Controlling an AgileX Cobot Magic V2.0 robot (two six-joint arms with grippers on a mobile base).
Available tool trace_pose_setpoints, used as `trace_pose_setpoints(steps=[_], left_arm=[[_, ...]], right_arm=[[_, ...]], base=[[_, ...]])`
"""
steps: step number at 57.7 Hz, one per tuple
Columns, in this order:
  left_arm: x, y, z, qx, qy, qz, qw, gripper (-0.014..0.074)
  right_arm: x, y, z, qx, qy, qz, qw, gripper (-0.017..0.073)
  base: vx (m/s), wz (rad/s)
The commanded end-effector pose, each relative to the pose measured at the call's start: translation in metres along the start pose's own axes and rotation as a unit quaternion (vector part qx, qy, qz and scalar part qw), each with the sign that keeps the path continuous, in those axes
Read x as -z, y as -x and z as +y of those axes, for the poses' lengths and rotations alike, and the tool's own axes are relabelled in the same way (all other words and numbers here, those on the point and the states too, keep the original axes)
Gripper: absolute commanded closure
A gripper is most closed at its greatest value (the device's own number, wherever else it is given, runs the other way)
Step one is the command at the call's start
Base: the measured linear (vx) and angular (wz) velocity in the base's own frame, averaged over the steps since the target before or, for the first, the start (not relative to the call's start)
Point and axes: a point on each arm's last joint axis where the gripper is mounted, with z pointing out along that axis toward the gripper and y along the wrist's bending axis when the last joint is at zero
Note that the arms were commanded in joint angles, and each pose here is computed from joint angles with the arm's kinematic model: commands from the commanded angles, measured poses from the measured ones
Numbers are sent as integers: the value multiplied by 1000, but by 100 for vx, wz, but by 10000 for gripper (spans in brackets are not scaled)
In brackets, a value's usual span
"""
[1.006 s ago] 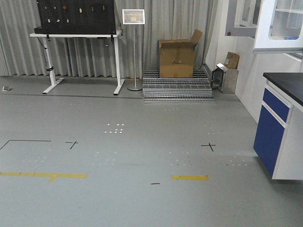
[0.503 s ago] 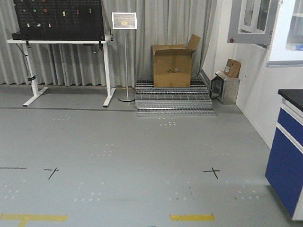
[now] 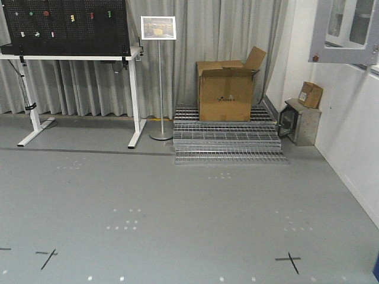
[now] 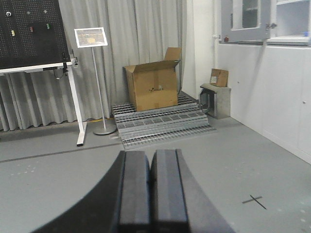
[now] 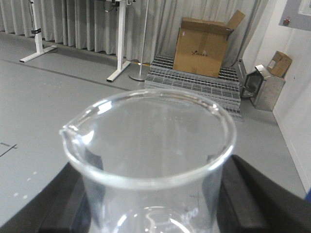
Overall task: Pick beaker and place in left cabinet
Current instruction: 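Drive with the beaker held toward the grey cabinet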
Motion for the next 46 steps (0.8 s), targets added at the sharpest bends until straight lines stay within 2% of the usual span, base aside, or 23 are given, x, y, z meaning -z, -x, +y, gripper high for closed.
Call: trace_pose_setpoints(steps=[1, 46], left_arm=[[1, 3, 0, 6, 2, -43, 999, 592], [1, 3, 0, 6, 2, -43, 999, 592]], right_arm=[[2, 14, 0, 14, 8, -38, 999, 562], [2, 14, 0, 13, 8, -38, 999, 562]], base=[[68, 4], [69, -3]])
